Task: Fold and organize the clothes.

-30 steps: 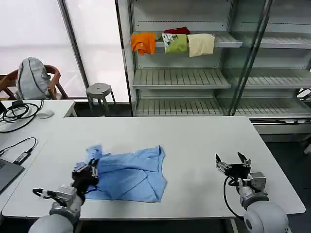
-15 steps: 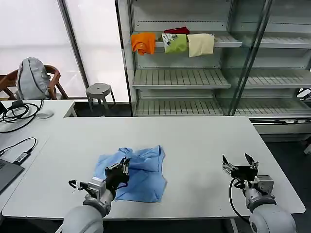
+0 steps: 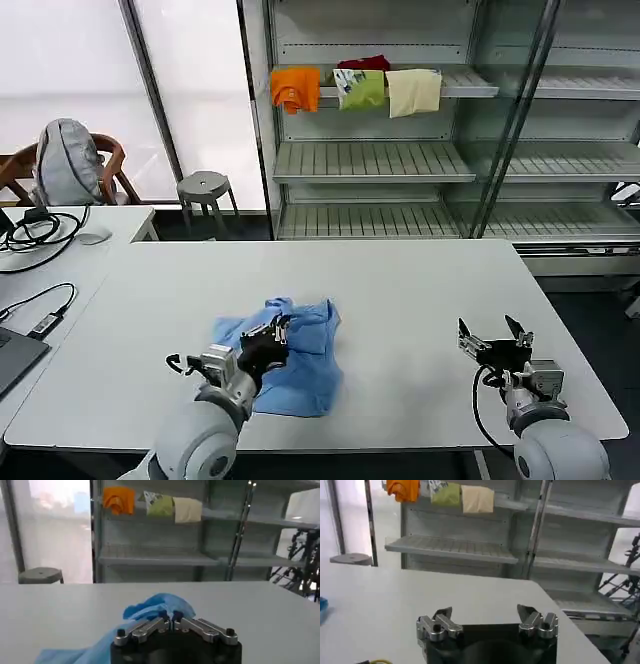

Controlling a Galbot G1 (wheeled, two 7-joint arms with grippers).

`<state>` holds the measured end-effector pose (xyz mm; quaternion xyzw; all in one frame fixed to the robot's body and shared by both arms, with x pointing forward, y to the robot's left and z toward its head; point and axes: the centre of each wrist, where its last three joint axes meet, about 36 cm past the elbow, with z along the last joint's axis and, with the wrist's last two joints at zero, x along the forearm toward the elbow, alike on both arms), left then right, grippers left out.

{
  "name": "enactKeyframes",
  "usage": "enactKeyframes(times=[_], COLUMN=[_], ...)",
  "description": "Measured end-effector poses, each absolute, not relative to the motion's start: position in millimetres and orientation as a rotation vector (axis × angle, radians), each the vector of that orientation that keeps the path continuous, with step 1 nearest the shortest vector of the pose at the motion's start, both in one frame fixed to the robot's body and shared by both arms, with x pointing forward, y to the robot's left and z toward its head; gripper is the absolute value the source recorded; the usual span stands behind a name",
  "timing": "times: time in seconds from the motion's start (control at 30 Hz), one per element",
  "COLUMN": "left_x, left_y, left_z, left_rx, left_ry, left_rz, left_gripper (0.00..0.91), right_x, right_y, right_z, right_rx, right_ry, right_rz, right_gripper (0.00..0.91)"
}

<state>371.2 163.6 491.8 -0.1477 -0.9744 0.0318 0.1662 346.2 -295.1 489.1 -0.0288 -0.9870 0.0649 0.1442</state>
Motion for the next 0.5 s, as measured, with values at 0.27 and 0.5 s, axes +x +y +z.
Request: enactKeyframes(times=[0.27, 0.5], left_x=[378.9, 380.8], left_y=[152.5, 146.9], left_z=[488.0, 485.1], left_rx=[-0.454, -0.498], left_ry=[-2.752, -2.755], left_rz=[0.146, 0.223], left_gripper=[0.907, 0.907], right_x=[346.0, 346.5], right_y=[-296.0, -295.1], right_z=[489.4, 489.8], right_rx=[-0.081, -0.076], right_ry=[-2.844, -2.847], right_rz=[0.192, 0.189], right_gripper=[0.907, 0.907])
